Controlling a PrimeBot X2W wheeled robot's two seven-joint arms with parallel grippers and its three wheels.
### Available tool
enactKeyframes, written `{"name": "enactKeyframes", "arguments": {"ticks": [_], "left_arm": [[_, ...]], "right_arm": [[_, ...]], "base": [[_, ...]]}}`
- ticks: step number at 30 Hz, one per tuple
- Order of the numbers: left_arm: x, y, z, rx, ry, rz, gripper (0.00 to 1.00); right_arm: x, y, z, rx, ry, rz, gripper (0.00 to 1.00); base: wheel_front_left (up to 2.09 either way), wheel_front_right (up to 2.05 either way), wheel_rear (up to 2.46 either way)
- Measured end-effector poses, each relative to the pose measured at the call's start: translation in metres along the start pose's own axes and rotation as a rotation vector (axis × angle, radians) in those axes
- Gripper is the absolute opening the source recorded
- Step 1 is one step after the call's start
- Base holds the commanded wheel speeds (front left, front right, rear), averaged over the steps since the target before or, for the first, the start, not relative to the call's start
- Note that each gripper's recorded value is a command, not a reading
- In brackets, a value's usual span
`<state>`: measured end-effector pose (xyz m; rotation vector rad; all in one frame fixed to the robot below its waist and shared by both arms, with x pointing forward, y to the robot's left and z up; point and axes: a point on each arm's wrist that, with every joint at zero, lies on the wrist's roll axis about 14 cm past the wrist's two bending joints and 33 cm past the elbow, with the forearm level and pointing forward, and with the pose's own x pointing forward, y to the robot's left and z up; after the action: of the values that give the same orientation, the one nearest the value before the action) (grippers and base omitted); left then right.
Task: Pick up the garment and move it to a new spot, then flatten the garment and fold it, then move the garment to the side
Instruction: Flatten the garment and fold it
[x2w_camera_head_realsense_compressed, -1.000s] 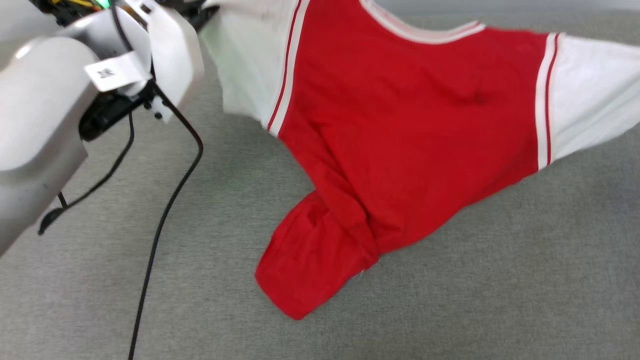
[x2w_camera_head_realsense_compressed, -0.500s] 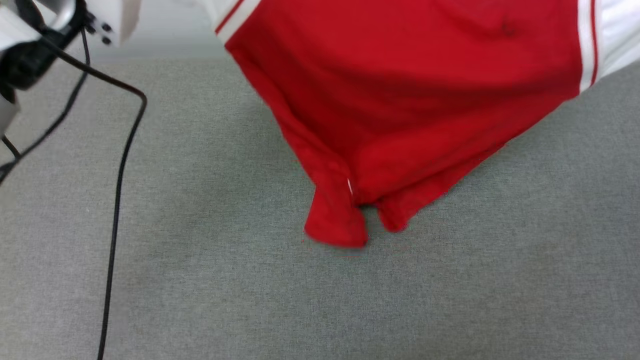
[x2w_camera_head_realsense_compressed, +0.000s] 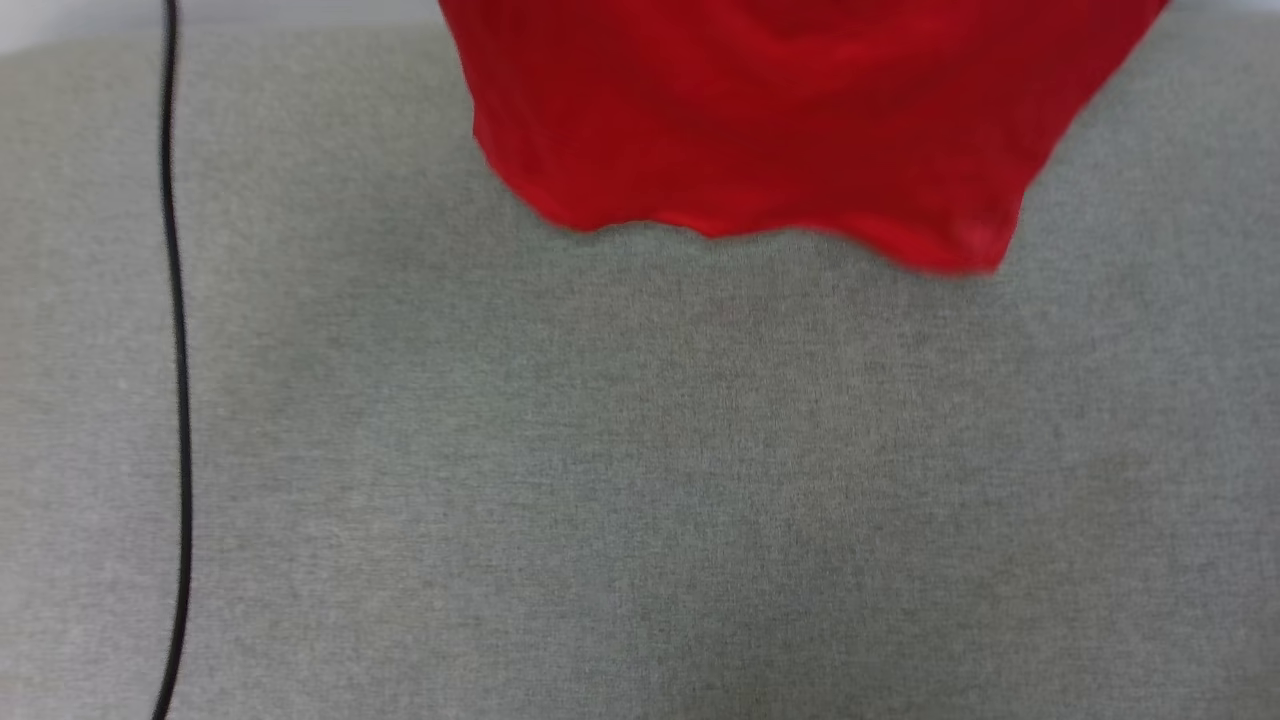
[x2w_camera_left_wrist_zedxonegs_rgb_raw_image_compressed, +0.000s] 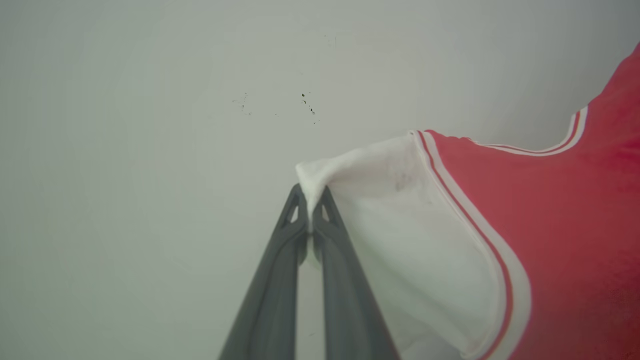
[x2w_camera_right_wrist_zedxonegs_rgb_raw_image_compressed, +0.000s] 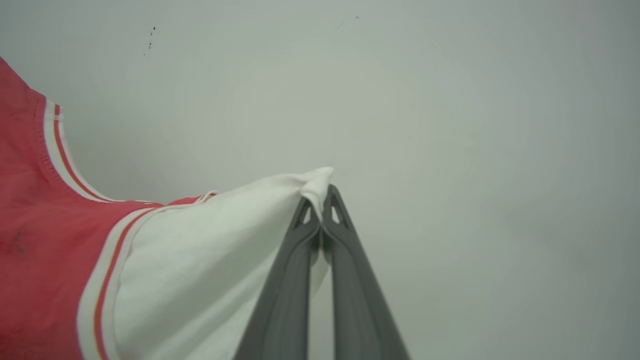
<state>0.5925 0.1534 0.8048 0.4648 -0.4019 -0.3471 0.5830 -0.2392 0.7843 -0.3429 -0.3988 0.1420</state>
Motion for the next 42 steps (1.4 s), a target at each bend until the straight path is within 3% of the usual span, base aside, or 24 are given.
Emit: {"name": "enactKeyframes", "arguments": {"ticks": [11,22,31,42], "left_arm": [[0.058,0.018,-0.021,0.014,-0.130,0.084,0.00],[0.073,0.009,-0.097,-0.051,-0.058,0.102,0.00],[0.048,-0.026,-0.150,-0.140,0.033,0.063,0.00],[-0.033,-0.069,-0.175,-0.261,0.134,0.035,0.00]], "right_arm": [[0.072,-0.017,-0.009,-0.046,-0.079,-0.082,0.00],[0.095,0.008,-0.065,-0.032,-0.023,-0.049,0.00],[0.068,0.045,-0.133,0.009,0.097,0.034,0.00],[-0.012,0.084,-0.167,0.124,0.193,0.135,0.00]], "base": [[0.00,0.00,0.00],[0.00,0.00,0.00],[0.00,0.00,0.00],[0.00,0.00,0.00]]}}
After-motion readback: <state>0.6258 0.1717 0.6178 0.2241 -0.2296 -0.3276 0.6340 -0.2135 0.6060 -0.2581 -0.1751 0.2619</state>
